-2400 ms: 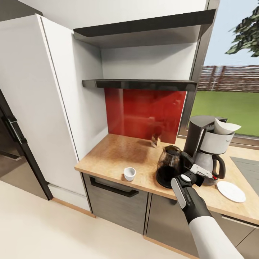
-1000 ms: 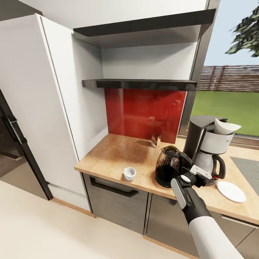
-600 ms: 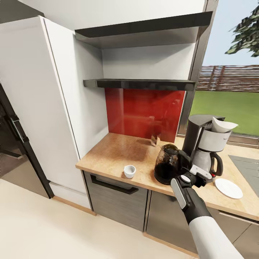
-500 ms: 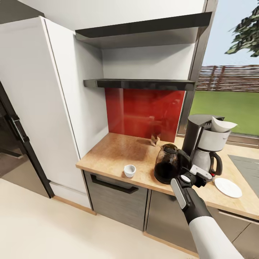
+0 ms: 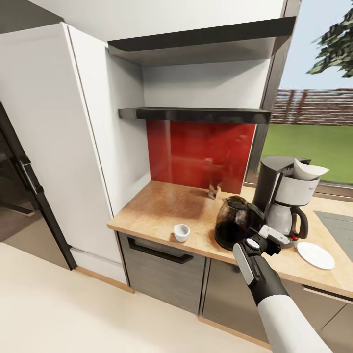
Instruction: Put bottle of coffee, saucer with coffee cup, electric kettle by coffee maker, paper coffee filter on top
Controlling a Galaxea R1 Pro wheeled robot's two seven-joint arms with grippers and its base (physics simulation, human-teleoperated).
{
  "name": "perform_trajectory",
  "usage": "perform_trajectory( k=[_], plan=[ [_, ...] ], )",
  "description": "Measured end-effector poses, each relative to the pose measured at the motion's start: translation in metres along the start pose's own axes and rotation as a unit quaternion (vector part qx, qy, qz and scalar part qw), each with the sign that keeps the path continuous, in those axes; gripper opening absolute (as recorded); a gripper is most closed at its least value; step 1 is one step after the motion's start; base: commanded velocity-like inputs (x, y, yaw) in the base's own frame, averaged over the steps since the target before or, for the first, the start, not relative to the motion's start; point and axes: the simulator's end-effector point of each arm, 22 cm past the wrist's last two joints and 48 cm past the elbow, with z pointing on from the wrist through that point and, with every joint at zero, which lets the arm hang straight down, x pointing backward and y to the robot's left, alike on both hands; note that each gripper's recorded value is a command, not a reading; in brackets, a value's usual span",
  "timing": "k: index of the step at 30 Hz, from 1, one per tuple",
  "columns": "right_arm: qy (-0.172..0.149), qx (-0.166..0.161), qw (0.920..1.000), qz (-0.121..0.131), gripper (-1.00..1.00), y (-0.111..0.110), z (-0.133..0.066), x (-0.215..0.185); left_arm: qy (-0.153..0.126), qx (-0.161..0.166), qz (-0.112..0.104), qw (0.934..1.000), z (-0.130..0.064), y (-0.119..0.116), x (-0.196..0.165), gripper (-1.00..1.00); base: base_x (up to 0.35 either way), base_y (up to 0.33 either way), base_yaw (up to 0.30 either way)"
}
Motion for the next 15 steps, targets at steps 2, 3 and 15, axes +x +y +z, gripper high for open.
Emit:
perform_trajectory(
  k=[2,3,15],
  plan=[
    [0.000,0.000,1.0000,0.000,1.00,0.0000,0.0000,0.0000,0.000,0.000,0.000,1.0000,0.0000,-0.0001,0.0002,1.00,0.000,0.170,0.000],
    [0.000,0.000,1.0000,0.000,1.00,0.0001,0.0000,0.0000,0.000,0.000,0.000,1.0000,-0.0001,-0.0004,0.0001,1.00,0.000,0.111,0.000],
    [0.000,-0.002,1.0000,-0.001,1.00,0.0019,-0.0005,0.0008,-0.002,-0.001,0.000,1.0000,0.0006,0.0019,-0.0022,1.00,-0.177,0.059,0.000]
  ],
)
